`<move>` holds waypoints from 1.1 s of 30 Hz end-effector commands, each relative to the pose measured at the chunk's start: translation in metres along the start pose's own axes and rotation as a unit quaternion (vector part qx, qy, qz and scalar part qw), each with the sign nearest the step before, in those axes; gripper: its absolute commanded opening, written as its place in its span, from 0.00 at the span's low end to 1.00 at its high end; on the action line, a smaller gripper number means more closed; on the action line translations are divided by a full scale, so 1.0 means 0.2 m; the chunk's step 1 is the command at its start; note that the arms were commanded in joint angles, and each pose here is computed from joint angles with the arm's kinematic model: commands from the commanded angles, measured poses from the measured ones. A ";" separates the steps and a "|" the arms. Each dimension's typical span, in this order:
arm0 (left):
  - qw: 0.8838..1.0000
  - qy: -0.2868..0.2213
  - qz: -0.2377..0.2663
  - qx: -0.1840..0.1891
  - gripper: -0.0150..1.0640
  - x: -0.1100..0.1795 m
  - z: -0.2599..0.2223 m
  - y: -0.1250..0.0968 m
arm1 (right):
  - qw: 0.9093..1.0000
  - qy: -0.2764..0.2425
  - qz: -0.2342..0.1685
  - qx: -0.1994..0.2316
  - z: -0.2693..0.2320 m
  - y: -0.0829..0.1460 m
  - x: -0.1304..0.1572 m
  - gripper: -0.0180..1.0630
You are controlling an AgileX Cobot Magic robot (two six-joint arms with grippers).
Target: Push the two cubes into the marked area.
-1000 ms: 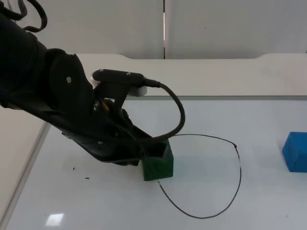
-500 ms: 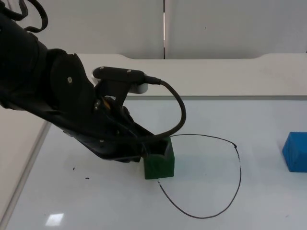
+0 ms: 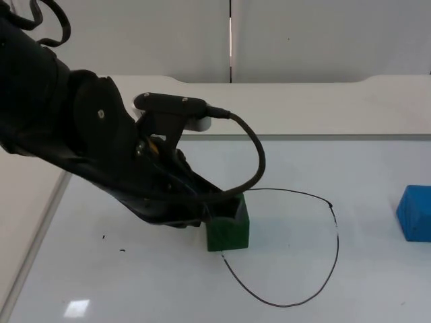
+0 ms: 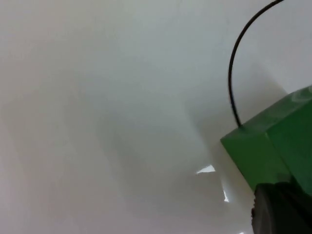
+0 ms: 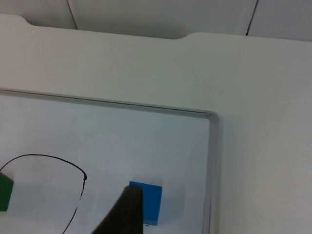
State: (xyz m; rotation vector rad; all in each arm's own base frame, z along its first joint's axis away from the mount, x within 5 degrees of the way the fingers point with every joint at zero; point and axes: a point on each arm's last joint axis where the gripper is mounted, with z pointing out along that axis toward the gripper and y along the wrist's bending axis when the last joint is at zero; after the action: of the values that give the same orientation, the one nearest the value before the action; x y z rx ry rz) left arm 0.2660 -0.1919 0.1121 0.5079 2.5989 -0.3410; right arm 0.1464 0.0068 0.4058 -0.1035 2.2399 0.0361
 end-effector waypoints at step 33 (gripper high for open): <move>0.999 -0.042 0.023 0.007 0.01 -0.01 0.02 -0.09 | 1.000 0.002 0.000 0.003 -0.01 0.00 0.00 0.96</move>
State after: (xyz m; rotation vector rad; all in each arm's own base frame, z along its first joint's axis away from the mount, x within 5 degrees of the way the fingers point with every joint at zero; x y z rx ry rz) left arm 0.2625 -0.2075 0.1124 0.5466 2.5108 -0.3532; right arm 0.1462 0.0067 0.4055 -0.1041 2.2439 0.0341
